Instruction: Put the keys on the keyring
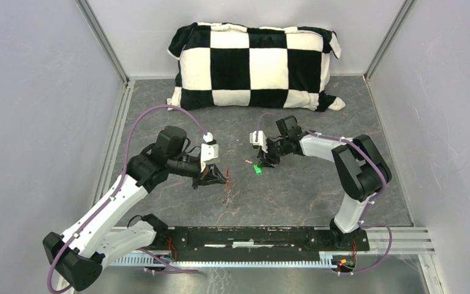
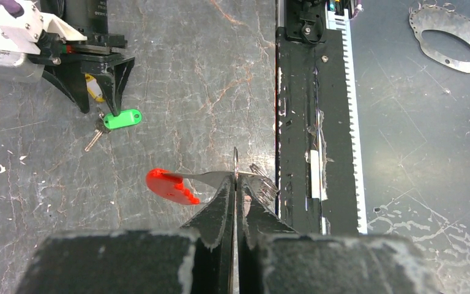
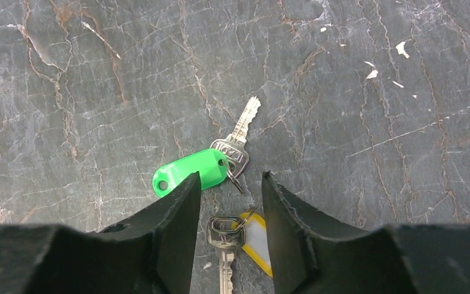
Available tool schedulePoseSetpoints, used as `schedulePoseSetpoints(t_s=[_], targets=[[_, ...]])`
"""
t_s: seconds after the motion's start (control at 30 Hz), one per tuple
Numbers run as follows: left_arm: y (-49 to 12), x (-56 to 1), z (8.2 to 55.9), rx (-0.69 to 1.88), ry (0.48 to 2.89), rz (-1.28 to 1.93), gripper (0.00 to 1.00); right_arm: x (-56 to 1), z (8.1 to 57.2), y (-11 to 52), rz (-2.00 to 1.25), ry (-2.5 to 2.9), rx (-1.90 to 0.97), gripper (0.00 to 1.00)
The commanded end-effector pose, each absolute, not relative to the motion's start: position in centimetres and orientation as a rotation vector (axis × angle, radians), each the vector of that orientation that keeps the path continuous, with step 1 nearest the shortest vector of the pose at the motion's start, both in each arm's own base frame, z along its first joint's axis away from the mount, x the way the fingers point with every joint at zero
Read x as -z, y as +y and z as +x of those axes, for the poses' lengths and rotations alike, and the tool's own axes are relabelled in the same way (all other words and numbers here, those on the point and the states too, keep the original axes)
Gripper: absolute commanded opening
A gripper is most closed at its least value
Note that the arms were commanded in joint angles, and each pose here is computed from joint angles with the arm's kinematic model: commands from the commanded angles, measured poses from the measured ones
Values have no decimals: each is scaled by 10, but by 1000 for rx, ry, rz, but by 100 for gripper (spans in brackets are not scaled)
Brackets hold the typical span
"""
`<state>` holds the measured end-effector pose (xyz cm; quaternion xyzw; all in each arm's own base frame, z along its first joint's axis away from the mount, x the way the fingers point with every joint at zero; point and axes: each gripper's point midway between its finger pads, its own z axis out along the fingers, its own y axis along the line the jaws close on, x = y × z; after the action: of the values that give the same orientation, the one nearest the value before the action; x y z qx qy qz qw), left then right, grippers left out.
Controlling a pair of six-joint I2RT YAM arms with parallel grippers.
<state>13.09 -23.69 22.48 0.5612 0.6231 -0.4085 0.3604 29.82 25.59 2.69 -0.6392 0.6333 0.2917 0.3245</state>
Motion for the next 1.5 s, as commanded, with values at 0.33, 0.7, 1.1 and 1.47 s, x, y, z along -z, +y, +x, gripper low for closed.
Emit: schedulePoseSetpoints(t_s=[0.33,0.7,1.1,1.47], targets=[[-240,-246,137,1035,1573,1415,2,-34,308,265,-1696,1628,-783,35],[-239,-247,139,1016,1582,1399,2,-30,305,265,-1697,1658,-776,10],[-238,-252,139,1012,1592,1371,2,-75,289,278,-1433,1662,-854,1],[-231,-252,149,938,1659,1300,2,-116,212,305,-1202,1825,-986,1]])
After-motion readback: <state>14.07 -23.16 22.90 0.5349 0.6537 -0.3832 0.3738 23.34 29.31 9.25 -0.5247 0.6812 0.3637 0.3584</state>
